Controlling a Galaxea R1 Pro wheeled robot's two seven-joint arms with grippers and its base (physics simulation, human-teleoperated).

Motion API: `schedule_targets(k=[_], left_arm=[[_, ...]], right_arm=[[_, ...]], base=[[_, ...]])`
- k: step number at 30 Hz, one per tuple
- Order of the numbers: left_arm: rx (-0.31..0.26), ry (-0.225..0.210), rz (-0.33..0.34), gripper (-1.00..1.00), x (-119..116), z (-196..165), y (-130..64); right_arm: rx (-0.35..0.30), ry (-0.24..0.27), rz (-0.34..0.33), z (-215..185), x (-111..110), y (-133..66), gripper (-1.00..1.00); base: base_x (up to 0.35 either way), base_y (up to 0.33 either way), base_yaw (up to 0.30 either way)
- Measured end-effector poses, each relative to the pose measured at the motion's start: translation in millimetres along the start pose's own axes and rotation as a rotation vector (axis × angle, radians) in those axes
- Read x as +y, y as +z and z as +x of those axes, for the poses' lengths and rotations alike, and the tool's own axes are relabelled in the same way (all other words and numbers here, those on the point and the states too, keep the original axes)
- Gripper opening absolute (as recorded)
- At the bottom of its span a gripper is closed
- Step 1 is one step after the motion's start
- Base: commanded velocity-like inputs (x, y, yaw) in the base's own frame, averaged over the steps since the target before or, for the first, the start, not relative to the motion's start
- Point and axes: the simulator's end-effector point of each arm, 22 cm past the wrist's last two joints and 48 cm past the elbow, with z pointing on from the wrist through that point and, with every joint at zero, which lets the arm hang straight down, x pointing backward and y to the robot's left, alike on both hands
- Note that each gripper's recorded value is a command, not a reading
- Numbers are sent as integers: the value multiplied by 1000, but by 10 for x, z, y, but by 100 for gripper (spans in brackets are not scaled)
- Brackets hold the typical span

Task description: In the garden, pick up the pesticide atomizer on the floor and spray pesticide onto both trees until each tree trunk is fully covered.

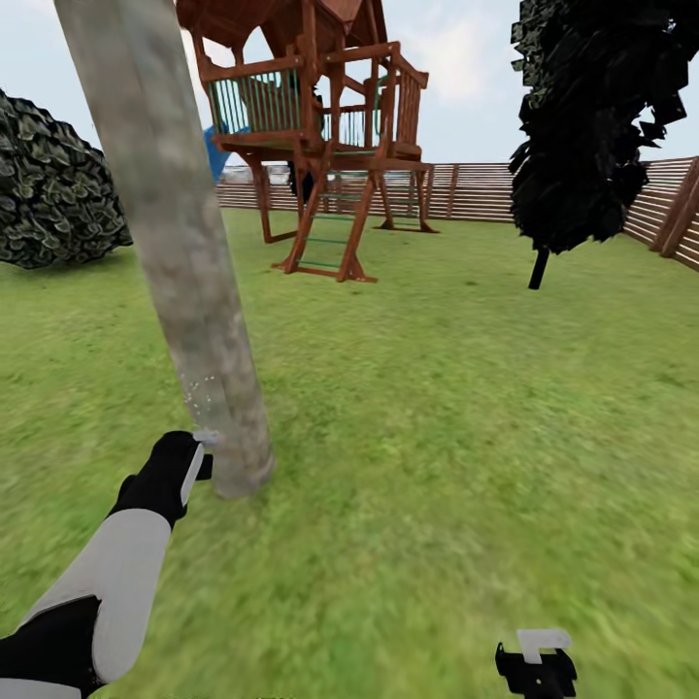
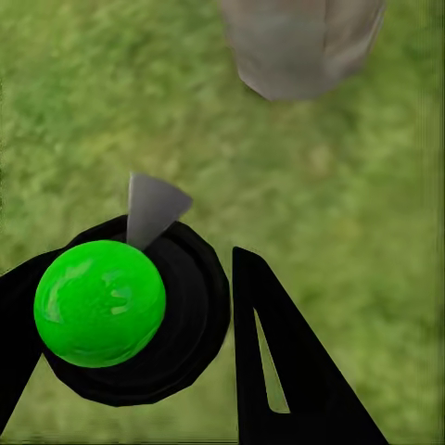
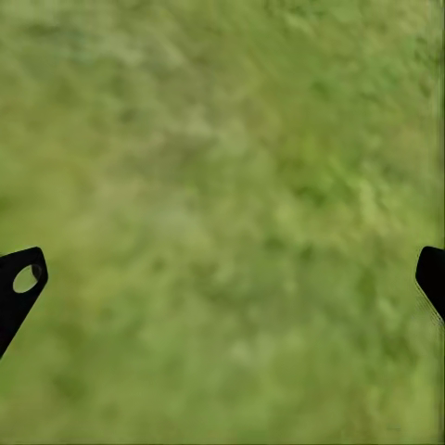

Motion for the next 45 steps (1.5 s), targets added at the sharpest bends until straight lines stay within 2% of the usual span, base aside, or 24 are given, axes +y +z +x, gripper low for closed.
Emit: schedule_targets(k=[10, 22, 27, 28, 30, 33, 45], left_arm=[[46, 18, -10, -100, 39, 341, 124], [45, 17, -5, -100, 5, 345, 115], [46, 19, -10, -100, 22, 346, 124], [46, 19, -10, -100, 26, 349, 128], [48, 18, -12, -100, 40, 355, 140], [51, 17, -13, -100, 54, 366, 155], [53, 7, -21, -100, 115, 369, 164]], right_arm=[[-1, -1, 1, 0, -12, 1, 100], [-1, -2, 3, 0, -24, 3, 100], [0, -3, -5, 5, -1, 4, 100], [1, -3, -16, 9, 26, 4, 100], [3, -4, -99, 18, 207, -3, 100], [7, -3, -173, 35, 362, -21, 100], [7, -2, -183, 37, 372, -23, 100]], base=[[163, -252, 214], [234, -193, 3], [49, -111, 77], [7, -18, 194], [3, -8, 214], [1, -2, 161], [142, -135, 59]])
